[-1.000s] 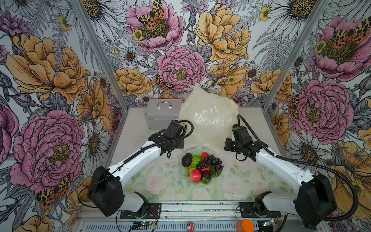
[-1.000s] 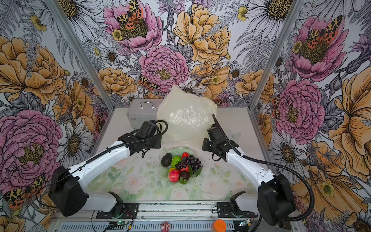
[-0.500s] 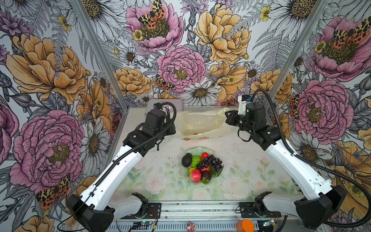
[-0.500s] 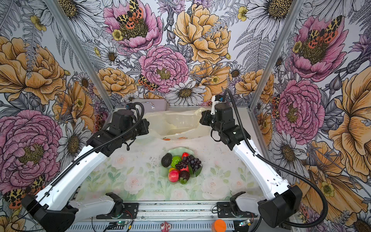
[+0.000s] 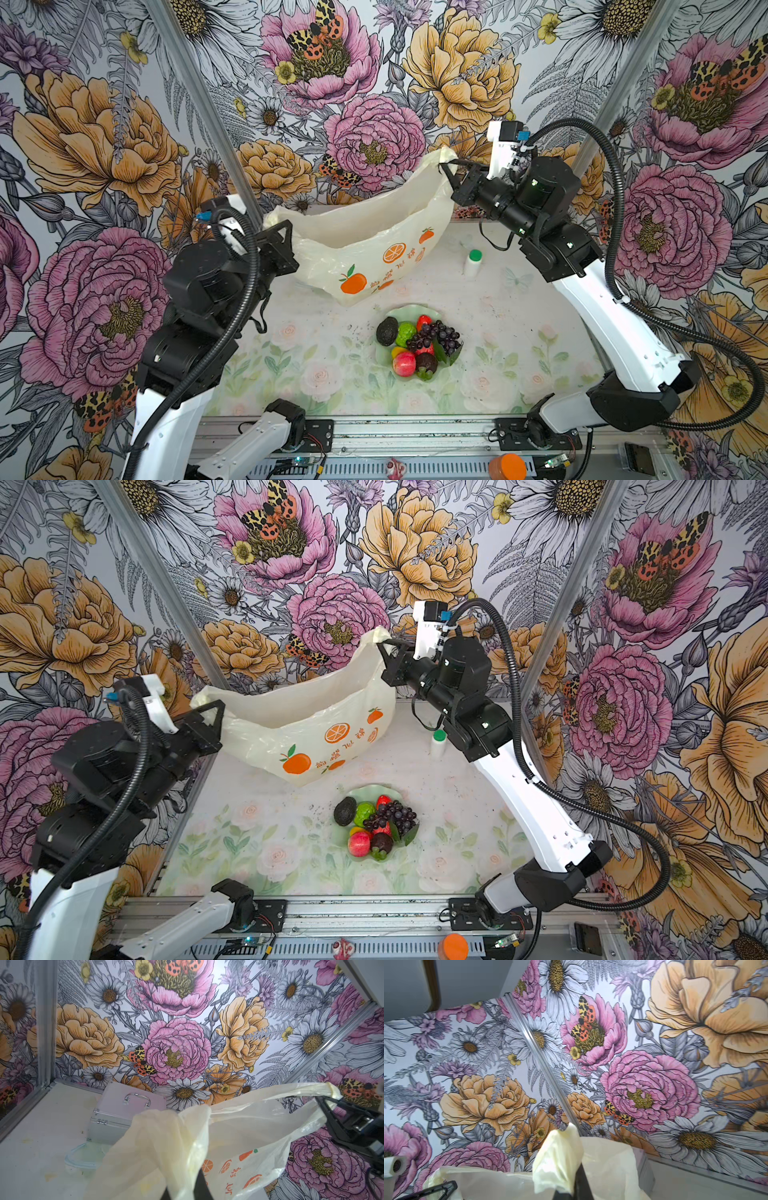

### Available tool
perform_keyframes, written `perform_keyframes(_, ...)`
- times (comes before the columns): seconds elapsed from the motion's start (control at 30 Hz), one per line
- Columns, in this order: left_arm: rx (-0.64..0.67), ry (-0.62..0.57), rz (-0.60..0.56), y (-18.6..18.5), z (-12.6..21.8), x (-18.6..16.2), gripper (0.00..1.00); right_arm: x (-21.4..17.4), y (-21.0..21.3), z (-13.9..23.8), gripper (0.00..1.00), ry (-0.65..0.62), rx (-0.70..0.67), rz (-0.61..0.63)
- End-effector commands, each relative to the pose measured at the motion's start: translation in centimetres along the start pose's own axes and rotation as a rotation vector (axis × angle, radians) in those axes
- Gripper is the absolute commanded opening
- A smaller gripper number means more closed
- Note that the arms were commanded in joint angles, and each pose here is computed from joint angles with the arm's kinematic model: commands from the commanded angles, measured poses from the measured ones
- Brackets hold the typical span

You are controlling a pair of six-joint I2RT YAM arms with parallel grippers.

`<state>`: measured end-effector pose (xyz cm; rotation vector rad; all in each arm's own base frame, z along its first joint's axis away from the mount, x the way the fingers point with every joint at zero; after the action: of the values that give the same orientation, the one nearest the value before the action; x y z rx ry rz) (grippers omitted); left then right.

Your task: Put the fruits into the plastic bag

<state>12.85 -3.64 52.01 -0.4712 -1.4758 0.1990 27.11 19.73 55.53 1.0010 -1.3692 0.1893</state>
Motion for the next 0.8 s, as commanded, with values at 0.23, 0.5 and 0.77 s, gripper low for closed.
perform_keyframes(0.23,-0.030,-0.124,-0.050,0.9,6.4,1.6,0.00,-2.9,0.2,-3.7,0.00,0.045,0.135,-0.016)
perform_keyframes(0.5,-0.017,0.145,0.050,3.5,3.2,-7.3,0.00,-13.4,-6.7,-6.7,0.00,0.278,0.007,-0.072)
perform_keyframes(0.77,0.147,0.422,0.259,8.0,0.6,-18.7,0.00,-21.7,-14.8,-6.5,0.00,0.439,-0.120,-0.223)
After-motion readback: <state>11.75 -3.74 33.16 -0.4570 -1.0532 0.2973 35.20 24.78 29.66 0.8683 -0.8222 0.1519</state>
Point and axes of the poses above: each gripper's point midway between its finger pads, its own z axis back along the fingers, its own y axis along the line the jaws close on, x = y × z, the point moved 10 cm from there along z, back along the fingers, and after that the axes turned 4 degrees about -z, right-handed, at the moved point
